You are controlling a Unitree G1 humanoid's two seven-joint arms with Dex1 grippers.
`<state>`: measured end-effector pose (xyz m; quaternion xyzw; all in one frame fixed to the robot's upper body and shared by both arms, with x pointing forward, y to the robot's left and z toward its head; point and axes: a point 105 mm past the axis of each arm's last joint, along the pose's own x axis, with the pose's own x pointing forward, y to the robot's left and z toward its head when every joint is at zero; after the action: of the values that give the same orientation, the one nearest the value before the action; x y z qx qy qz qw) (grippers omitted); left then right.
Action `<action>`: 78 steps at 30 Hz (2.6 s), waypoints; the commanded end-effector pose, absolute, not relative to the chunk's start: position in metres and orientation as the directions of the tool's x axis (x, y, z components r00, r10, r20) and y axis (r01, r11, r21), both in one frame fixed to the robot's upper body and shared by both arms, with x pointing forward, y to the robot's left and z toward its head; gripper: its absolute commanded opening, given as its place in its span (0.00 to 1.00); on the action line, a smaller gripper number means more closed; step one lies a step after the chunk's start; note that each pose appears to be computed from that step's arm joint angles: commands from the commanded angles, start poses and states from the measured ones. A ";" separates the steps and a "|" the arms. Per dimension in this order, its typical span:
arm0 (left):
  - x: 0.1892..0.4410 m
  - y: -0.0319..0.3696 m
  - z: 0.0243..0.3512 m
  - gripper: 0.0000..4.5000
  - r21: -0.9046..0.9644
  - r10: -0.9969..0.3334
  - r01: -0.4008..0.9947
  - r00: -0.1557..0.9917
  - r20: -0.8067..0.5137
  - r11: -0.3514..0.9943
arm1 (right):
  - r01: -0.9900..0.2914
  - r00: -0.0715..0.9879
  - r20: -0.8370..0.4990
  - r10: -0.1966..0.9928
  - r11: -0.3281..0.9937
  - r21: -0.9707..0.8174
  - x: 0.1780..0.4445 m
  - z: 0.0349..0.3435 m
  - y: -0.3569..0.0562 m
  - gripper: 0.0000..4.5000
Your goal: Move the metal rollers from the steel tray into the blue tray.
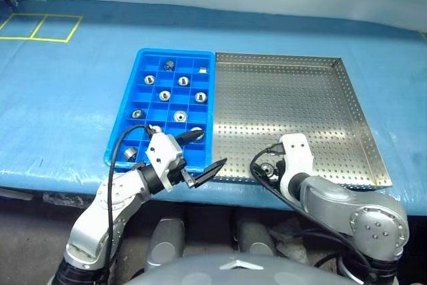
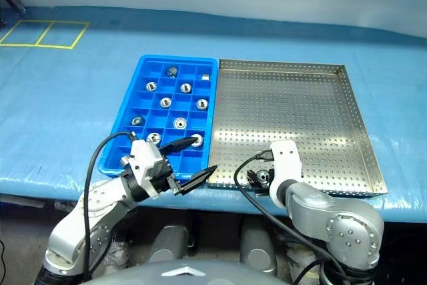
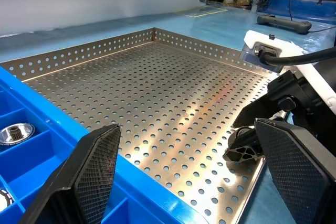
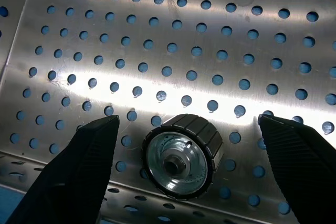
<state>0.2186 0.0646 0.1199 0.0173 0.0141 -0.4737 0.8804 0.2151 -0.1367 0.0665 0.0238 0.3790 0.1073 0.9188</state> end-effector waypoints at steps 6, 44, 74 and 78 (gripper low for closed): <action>0.213 0.056 0.136 1.00 0.040 -0.849 0.848 0.528 0.020 0.528 | -0.192 0.599 -0.761 0.250 0.967 0.167 0.202 0.074 -0.133 0.69; 0.214 0.142 0.129 1.00 0.016 -0.526 0.526 0.850 0.042 0.850 | -0.693 0.711 -0.053 0.701 0.711 0.121 0.301 0.143 0.003 0.36; 0.215 0.139 0.132 1.00 0.034 -0.549 0.548 0.835 0.036 0.836 | -0.815 0.540 -0.192 0.820 0.566 0.126 0.272 0.109 -0.002 0.92; 0.223 0.140 0.141 1.00 0.047 -0.537 0.535 0.840 0.078 0.844 | -0.785 0.595 -0.064 0.801 0.597 0.165 0.271 0.138 -0.011 0.92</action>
<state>0.2224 0.1415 0.1284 0.0102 -0.0192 -0.2794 0.9599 0.2729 -0.0091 0.1093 0.0316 0.1167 0.4466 0.8865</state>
